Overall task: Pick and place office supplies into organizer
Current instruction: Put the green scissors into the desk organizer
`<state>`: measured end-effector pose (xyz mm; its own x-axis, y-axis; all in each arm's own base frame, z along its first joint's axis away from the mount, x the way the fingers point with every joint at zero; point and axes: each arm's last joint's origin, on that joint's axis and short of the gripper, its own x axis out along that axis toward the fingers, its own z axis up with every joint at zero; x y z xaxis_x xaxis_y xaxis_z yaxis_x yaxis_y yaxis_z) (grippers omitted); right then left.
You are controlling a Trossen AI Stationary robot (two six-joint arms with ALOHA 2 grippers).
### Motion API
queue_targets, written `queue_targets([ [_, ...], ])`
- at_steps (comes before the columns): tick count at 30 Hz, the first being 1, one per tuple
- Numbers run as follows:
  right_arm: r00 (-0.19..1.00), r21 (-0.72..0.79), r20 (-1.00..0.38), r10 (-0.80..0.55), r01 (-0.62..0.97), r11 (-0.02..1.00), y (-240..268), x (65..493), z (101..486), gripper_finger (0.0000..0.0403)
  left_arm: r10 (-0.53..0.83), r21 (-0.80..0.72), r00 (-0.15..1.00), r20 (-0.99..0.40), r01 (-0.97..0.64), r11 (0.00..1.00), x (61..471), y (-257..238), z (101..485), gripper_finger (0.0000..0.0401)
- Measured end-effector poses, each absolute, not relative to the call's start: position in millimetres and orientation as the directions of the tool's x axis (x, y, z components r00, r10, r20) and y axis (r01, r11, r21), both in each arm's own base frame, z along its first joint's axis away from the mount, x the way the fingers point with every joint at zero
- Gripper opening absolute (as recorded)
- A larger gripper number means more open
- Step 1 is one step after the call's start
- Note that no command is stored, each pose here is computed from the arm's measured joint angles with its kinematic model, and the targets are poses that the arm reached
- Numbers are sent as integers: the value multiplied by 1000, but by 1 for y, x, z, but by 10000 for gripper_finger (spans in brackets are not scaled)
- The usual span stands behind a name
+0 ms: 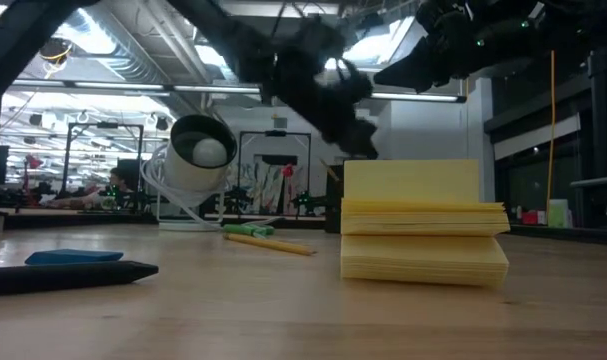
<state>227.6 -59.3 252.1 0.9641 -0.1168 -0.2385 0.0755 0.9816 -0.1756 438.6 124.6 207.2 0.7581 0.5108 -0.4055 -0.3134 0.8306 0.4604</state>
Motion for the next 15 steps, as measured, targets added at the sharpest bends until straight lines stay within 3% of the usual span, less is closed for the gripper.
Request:
queue_targets([
  [15, 971, -185, -206, -119, 80, 979, -59, 228, 255, 25, 318, 465, 695, -645, 26, 885, 404, 61, 246, 38],
])
